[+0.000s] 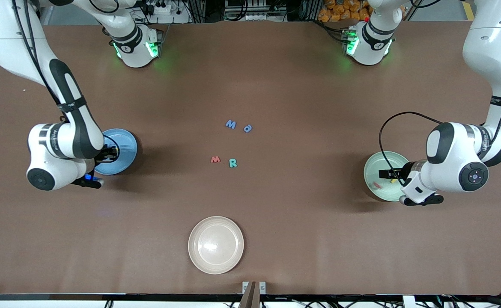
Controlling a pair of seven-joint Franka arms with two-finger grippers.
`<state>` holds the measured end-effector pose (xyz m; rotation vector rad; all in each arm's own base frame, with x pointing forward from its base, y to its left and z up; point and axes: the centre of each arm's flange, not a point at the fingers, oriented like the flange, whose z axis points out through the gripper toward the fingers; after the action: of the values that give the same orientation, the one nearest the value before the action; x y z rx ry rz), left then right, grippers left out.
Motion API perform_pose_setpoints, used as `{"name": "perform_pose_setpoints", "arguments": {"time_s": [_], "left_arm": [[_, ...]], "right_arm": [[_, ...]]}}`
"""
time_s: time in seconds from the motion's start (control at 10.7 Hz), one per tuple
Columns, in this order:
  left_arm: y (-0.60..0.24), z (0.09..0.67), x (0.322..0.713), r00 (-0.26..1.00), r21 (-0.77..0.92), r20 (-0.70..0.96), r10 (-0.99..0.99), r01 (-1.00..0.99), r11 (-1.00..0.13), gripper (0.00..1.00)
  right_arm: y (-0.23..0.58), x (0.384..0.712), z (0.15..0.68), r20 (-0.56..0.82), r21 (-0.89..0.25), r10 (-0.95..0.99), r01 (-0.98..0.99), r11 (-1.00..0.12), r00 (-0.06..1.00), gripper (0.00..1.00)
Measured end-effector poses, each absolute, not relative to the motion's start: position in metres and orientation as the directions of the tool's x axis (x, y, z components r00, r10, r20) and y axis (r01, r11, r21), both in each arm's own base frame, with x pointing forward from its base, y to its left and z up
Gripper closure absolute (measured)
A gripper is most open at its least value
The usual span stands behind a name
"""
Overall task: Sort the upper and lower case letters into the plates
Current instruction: 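Drop the Q on the green plate while the right gripper drops the E, then move the left gripper over the blue lowercase m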
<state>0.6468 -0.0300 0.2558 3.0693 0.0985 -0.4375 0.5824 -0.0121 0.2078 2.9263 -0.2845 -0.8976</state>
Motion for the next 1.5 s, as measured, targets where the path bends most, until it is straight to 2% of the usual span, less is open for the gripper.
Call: {"name": "perform_pose_setpoints", "arguments": {"time_s": [0.09, 0.37, 0.47, 0.84, 1.22, 1.5], "left_arm": [[-0.038, 0.262, 0.648, 0.962, 0.034, -0.270, 0.042, 0.053, -0.998, 0.00], [-0.085, 0.290, 0.648, 0.972, 0.069, -0.228, -0.054, -0.040, -0.997, 0.00], [-0.105, 0.299, 0.645, 0.973, 0.084, -0.215, -0.087, -0.071, -0.994, 0.00], [-0.195, 0.329, 0.624, 0.976, 0.128, -0.199, -0.083, -0.058, -0.990, 0.00], [-0.332, 0.350, 0.565, 0.967, 0.140, -0.187, -0.174, -0.150, -0.979, 0.00], [-0.417, 0.366, 0.519, 0.980, 0.107, -0.133, -0.149, -0.135, -0.985, 0.00]], "right_arm": [[-0.006, 0.582, 0.207, -0.549, 0.116, -0.187, -0.147, -0.982, 0.815, 0.54], [0.006, 0.582, 0.207, -0.553, 0.092, -0.178, -0.153, -0.984, 0.814, 0.07], [0.015, 0.582, 0.207, -0.554, 0.076, -0.172, -0.157, -0.985, 0.814, 0.01], [0.051, 0.583, 0.210, -0.560, -0.003, -0.162, -0.198, -0.980, 0.813, 0.02], [0.066, 0.585, 0.211, -0.554, -0.038, -0.175, -0.234, -0.971, 0.814, 0.02], [0.068, 0.585, 0.211, -0.552, -0.037, -0.175, -0.234, -0.972, 0.815, 0.02]]}}
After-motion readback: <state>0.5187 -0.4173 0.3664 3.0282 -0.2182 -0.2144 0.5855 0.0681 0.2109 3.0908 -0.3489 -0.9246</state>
